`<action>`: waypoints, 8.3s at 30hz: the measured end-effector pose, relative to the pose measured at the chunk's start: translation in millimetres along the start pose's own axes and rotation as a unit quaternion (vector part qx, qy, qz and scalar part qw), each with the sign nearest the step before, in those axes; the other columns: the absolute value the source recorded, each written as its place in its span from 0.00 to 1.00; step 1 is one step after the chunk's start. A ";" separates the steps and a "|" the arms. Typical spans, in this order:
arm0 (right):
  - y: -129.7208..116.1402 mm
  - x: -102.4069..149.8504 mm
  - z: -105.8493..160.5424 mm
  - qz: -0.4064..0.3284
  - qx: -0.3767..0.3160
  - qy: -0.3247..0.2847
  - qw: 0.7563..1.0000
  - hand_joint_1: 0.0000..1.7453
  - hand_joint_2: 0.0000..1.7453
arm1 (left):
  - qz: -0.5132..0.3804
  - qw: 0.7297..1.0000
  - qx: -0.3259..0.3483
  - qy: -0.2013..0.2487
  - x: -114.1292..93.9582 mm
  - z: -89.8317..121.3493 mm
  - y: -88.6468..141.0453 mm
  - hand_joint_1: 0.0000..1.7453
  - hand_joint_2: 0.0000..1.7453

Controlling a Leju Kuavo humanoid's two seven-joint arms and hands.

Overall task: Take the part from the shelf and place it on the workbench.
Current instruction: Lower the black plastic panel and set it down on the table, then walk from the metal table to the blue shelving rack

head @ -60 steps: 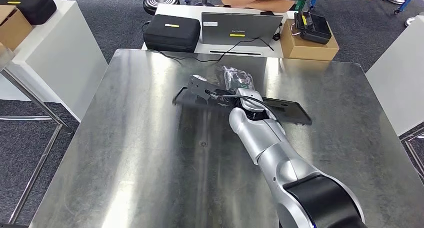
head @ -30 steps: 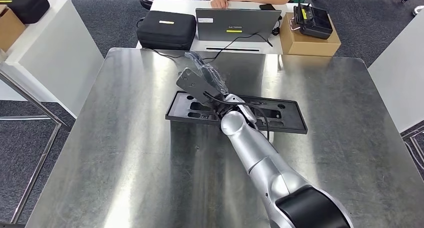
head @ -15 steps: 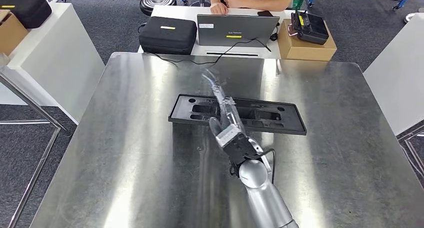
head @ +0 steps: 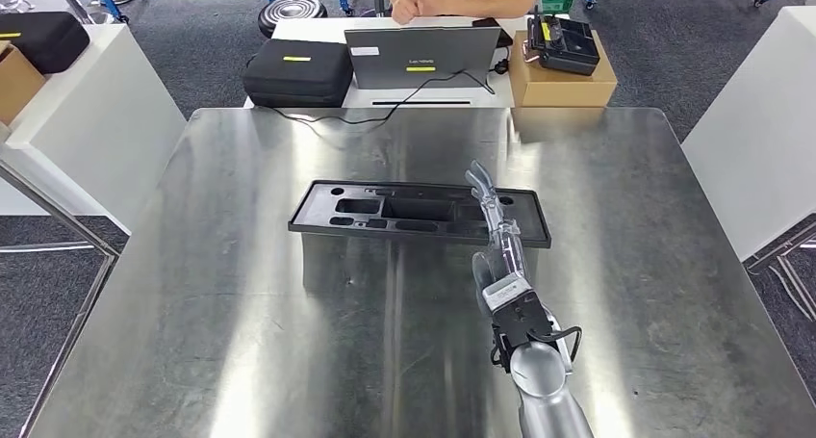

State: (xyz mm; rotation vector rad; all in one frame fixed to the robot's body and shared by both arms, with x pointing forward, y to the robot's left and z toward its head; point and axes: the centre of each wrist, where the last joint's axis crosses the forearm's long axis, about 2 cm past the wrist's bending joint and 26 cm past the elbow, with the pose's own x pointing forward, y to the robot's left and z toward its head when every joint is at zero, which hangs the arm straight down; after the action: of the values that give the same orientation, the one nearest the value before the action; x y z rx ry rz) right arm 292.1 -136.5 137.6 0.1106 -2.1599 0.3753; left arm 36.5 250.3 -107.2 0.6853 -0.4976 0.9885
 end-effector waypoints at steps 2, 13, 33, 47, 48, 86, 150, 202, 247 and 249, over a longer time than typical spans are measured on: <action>0.0 -0.2 1.1 0.000 -0.001 0.001 1.000 0.00 0.00 | 0.000 1.000 0.000 0.000 -0.1 0.1 0.0 0.00 0.00; -7.9 3.1 15.4 0.011 -0.015 -0.001 1.000 0.00 0.00 | 0.003 1.000 -0.014 -0.004 2.6 -1.4 -2.3 0.00 0.00; -33.4 29.3 56.4 0.052 -0.068 -0.031 0.996 0.00 0.00 | -0.040 0.998 0.027 0.051 9.5 -11.8 4.8 0.00 0.00; -43.7 31.3 63.1 0.068 -0.073 -0.035 0.994 0.00 0.00 | -0.041 0.998 0.015 0.035 17.9 -18.4 2.0 0.00 0.00; -44.7 31.0 64.0 0.070 -0.073 -0.034 0.994 0.00 0.00 | -0.041 0.998 0.014 0.035 18.2 -18.7 2.0 0.00 0.00; -69.6 19.1 113.1 0.107 -0.153 0.064 0.980 0.00 0.00 | -0.062 0.997 -0.051 0.007 21.7 -20.6 -2.2 0.00 0.00; -96.6 42.5 164.8 0.146 -0.241 0.088 0.955 0.00 0.00 | -0.117 0.985 -0.120 -0.034 21.5 -23.6 0.9 0.00 0.00; -101.4 48.0 183.9 0.154 -0.249 0.100 0.951 0.00 0.00 | -0.122 0.984 -0.126 -0.033 12.9 -21.0 9.5 0.00 0.00; -103.7 52.6 195.7 0.085 -0.262 0.124 0.953 0.00 0.00 | -0.136 0.981 -0.132 -0.030 8.8 -16.4 8.5 0.00 0.00; -103.0 52.6 195.5 0.083 -0.263 0.125 0.953 0.00 0.00 | -0.137 0.981 -0.131 -0.029 8.3 -16.6 9.5 0.00 0.00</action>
State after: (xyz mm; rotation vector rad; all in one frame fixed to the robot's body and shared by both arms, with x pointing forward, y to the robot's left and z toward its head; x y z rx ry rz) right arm 130.5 -291.3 98.4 -0.4017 -1.9507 -0.0999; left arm 33.3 270.7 -110.4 0.5289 -0.5573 0.6310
